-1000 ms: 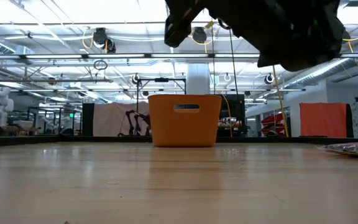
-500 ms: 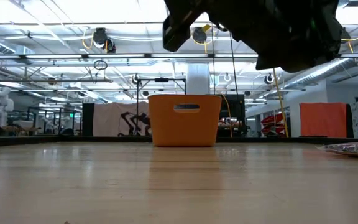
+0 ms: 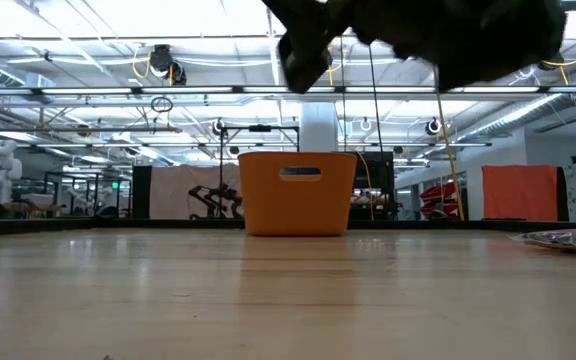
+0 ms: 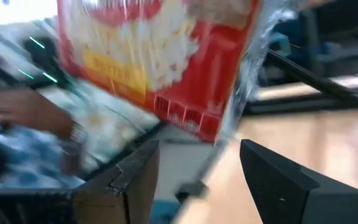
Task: Sort popcorn bags into baskets
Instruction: Put the bottom left red popcorn bag into the orange bin
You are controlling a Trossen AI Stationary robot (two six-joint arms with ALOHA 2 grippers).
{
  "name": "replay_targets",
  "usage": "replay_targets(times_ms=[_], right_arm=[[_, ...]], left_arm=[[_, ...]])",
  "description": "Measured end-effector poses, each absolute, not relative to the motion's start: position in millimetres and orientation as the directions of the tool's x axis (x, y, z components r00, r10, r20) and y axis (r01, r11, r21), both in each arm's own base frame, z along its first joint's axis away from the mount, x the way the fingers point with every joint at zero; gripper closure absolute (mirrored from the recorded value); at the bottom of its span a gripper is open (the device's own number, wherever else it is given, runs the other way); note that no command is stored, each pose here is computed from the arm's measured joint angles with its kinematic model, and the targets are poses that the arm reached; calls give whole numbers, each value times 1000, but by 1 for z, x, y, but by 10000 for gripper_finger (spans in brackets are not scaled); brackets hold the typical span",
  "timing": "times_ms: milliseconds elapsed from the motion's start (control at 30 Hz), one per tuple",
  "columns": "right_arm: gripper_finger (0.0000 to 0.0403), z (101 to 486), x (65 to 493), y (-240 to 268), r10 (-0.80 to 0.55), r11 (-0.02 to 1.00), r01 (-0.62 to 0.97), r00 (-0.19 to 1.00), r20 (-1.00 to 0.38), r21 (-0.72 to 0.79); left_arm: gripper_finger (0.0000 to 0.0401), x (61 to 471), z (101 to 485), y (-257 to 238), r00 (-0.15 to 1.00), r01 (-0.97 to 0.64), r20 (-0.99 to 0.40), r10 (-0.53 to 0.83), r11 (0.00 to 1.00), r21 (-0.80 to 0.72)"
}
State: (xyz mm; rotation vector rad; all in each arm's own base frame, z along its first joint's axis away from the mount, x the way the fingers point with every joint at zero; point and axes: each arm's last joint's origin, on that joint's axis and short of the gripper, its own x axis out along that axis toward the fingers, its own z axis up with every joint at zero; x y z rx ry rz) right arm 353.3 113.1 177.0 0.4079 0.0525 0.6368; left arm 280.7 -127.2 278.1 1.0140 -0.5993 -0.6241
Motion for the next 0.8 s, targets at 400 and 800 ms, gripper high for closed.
replay_targets(times_ms=[400, 800], right_arm=[[186, 209, 295, 178, -61, 889, -14, 987, -149, -458], [186, 192, 327, 222, -276, 629, 319, 944, 180, -709]], left_arm=[[398, 284, 282, -117, 705, 135, 208, -678, 417, 899], [397, 285, 287, -115, 757, 66, 258, -600, 463, 884]])
